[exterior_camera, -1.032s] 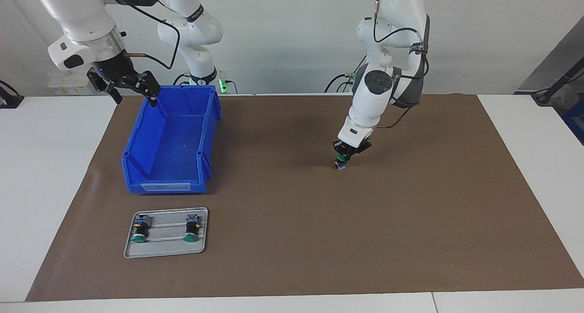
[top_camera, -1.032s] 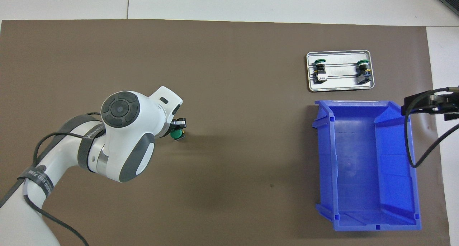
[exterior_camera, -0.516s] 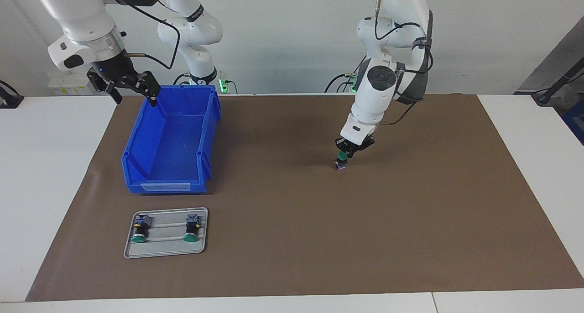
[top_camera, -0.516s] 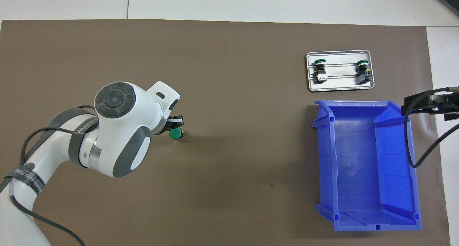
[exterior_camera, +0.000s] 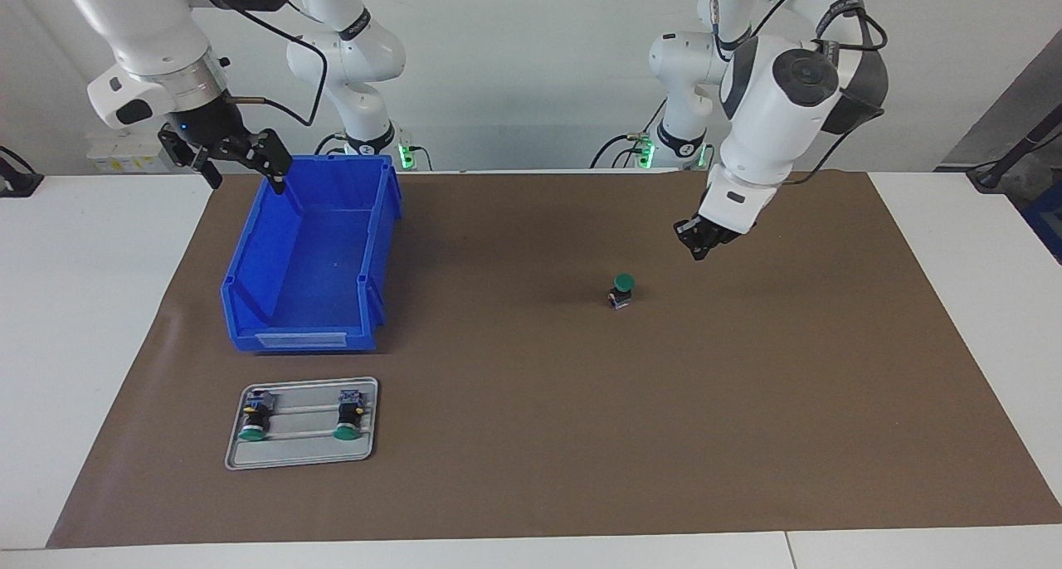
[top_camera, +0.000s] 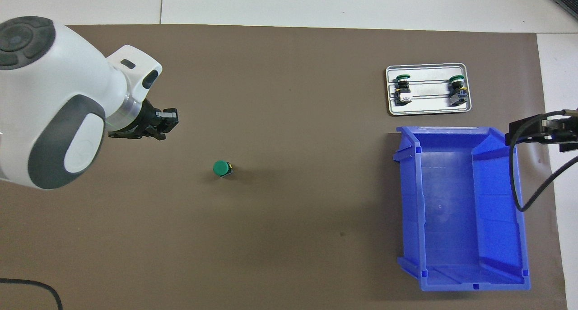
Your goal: Place and press button with both arms
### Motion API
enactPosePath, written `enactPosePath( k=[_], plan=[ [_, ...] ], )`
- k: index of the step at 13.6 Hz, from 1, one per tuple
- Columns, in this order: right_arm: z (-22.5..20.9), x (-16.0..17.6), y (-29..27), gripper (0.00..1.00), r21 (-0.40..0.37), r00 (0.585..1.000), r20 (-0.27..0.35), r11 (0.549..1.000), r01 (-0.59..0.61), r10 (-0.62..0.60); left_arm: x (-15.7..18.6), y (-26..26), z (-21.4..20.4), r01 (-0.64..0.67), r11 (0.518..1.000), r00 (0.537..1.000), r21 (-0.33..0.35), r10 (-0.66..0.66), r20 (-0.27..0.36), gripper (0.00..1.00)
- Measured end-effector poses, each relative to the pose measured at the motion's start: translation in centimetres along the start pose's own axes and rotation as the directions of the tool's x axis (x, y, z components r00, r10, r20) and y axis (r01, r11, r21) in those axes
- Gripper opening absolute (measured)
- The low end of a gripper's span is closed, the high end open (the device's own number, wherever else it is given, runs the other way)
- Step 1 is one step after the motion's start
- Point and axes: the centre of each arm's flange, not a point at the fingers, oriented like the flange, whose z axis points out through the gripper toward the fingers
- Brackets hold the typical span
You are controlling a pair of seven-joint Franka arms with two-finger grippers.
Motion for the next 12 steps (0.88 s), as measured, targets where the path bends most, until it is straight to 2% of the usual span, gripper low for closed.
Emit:
enactPosePath(
  k=[1, 2, 4, 8, 9, 12],
  plan=[
    [0.0, 0.0, 0.0, 1.00, 0.000, 1.000, 0.000, 1.000, 0.000, 0.000, 0.4, -2.0, -1.0, -0.021, 1.000, 1.000, 0.000, 0.021, -0.001, 0.05],
    [0.0, 0.0, 0.0, 1.00, 0.000, 1.000, 0.000, 1.000, 0.000, 0.000, 0.4, -4.2, -2.0, -0.044, 0.999, 0.999, 0.002, 0.044, 0.003, 0.13],
    [0.0, 0.0, 0.0, 1.00, 0.000, 1.000, 0.000, 1.000, 0.000, 0.000, -0.1, -7.0, -4.0, -0.063, 0.998, 0.998, 0.004, 0.063, -0.002, 0.38],
    [0.0, 0.0, 0.0, 1.00, 0.000, 1.000, 0.000, 1.000, 0.000, 0.000, -1.6, -7.4, -5.4, -0.076, 0.996, 0.997, 0.041, 0.076, 0.008, 0.90],
    [0.0, 0.0, 0.0, 1.00, 0.000, 1.000, 0.000, 1.000, 0.000, 0.000, -1.6, -7.4, -5.3, -0.079, 0.996, 0.997, 0.049, 0.079, 0.009, 1.00],
    [0.0, 0.0, 0.0, 1.00, 0.000, 1.000, 0.000, 1.000, 0.000, 0.000, -1.3, -7.3, -5.1, -0.144, 0.988, 0.989, 0.048, 0.145, -0.007, 1.00]
  ],
)
